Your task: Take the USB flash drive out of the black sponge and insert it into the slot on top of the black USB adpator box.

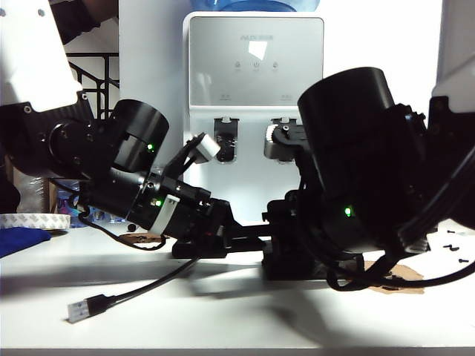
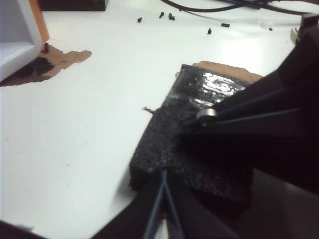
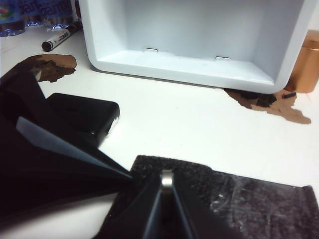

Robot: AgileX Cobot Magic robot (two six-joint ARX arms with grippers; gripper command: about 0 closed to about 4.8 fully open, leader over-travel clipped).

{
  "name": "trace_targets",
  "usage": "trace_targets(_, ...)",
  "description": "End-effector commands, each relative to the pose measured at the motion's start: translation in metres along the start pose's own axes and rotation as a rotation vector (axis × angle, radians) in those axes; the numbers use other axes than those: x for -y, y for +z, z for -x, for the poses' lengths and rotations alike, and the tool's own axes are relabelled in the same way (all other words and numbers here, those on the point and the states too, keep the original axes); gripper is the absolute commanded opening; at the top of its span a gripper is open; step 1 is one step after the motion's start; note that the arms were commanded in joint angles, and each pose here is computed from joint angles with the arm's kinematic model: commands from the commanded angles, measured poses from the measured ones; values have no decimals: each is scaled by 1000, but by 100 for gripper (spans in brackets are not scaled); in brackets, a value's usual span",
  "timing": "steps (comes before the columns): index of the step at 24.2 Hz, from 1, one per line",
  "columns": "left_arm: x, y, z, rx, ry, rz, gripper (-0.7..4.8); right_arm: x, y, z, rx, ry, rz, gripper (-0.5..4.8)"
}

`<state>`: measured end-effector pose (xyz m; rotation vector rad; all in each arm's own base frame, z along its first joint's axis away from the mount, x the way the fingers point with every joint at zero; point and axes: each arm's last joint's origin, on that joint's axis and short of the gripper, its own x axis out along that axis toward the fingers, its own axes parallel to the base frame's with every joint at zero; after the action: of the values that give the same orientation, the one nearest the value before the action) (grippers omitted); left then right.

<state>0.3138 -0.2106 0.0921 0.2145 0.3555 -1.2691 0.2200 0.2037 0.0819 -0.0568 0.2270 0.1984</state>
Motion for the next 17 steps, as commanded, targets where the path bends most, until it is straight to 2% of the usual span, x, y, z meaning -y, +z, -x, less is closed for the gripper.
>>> trace_targets(1,21,-5,-11,-29,-148,32,-5,-9,28,-1,189,28,-70,-5)
trace_targets(7,25,-19,-15,-90,-177,10,-4,-10,42,2,260,36,-81,-5)
trace_targets(17,23,-13,-16,-38,-167,-33,-4,-5,76,15,364,22,-20,-4)
